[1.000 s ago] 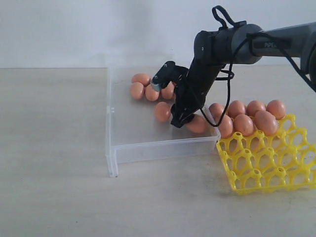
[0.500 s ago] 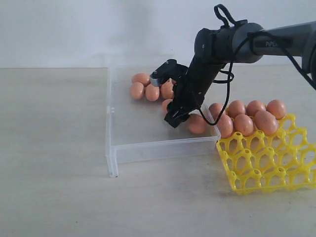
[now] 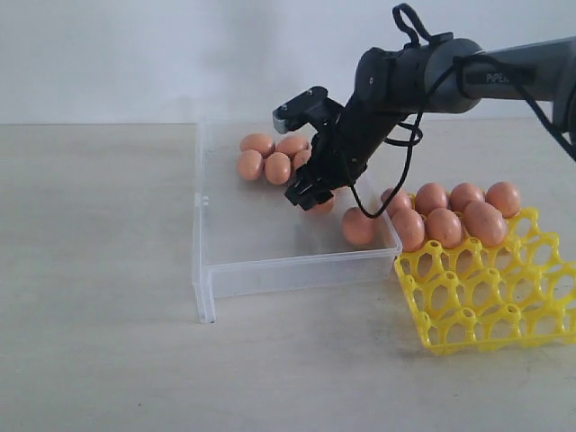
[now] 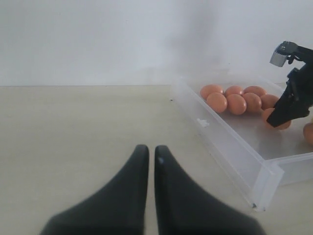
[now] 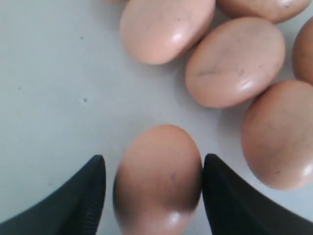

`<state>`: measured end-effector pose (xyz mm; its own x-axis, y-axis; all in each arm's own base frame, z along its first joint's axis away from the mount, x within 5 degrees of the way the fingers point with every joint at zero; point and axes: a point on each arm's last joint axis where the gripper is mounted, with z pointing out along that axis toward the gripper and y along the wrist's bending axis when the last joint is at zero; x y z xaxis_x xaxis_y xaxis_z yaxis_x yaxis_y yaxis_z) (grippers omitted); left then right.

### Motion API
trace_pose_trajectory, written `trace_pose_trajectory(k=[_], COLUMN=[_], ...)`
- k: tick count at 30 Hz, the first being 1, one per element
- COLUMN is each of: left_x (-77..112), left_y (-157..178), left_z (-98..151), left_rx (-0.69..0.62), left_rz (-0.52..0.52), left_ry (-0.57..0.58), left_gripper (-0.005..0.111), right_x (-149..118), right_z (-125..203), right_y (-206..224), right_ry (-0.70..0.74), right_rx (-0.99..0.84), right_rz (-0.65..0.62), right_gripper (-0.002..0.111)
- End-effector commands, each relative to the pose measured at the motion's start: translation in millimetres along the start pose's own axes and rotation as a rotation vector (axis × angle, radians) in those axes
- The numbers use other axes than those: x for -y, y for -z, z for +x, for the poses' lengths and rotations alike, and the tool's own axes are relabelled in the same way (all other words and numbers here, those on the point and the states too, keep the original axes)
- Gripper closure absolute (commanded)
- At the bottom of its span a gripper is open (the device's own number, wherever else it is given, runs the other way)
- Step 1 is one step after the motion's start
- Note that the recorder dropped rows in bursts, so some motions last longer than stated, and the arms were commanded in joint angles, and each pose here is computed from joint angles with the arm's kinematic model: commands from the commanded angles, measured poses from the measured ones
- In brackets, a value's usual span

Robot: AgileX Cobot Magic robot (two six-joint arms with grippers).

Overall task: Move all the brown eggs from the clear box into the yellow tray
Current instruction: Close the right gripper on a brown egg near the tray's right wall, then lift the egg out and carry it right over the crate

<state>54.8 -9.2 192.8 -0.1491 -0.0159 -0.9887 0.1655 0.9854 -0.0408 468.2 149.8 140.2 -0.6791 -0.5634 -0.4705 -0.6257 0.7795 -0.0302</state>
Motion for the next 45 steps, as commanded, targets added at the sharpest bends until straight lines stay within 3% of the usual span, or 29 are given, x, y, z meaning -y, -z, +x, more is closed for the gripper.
trace_pose_trajectory(k=[1,5,7,10,16,23,28,34,38,45], left_x=[-0.2,-0.2,-0.2,-0.2,-0.2,-0.2,-0.2,-0.2,-0.2,-0.2], left_y=[0,0,0,0,0,0,0,0,0,0], left_z=[1,1,1,1,1,1,1,1,1,1], left_rx=[0.001,0.001,0.001,0.001,0.001,0.001,0.001,0.001,0.001,-0.001], left_rz=[-0.003,-0.003,-0.003,-0.003,-0.003,-0.003,-0.003,-0.003,-0.003,-0.003], left_ry=[0.001,0.001,0.001,0.001,0.001,0.001,0.001,0.001,0.001,0.001], left_gripper=[0.103,0.103,0.103,0.103,0.103,0.103,0.103,0.103,0.103,0.103], right_x=[1,4,4,2,-3,-11,-21,-31,-41,-54], right_z=[3,-1,-1,2,-6,-36,-33,11,58,138], right_y=[-8,-8,-8,-8,11,88,123,134,150,209], right_ry=[-0.038,-0.11,-0.144,-0.148,-0.195,-0.307,-0.305,-0.369,-0.392,-0.44], right_rx=[-0.003,0.042,0.038,0.005,0.029,0.191,0.145,0.173,0.363,0.831], right_rz=[0.002,0.028,0.025,0.006,-0.036,-0.071,-0.115,-0.031,0.102,0.441], right_gripper=[0.058,0.062,0.077,0.109,0.108,0.108,0.108,0.108,0.108,0.108])
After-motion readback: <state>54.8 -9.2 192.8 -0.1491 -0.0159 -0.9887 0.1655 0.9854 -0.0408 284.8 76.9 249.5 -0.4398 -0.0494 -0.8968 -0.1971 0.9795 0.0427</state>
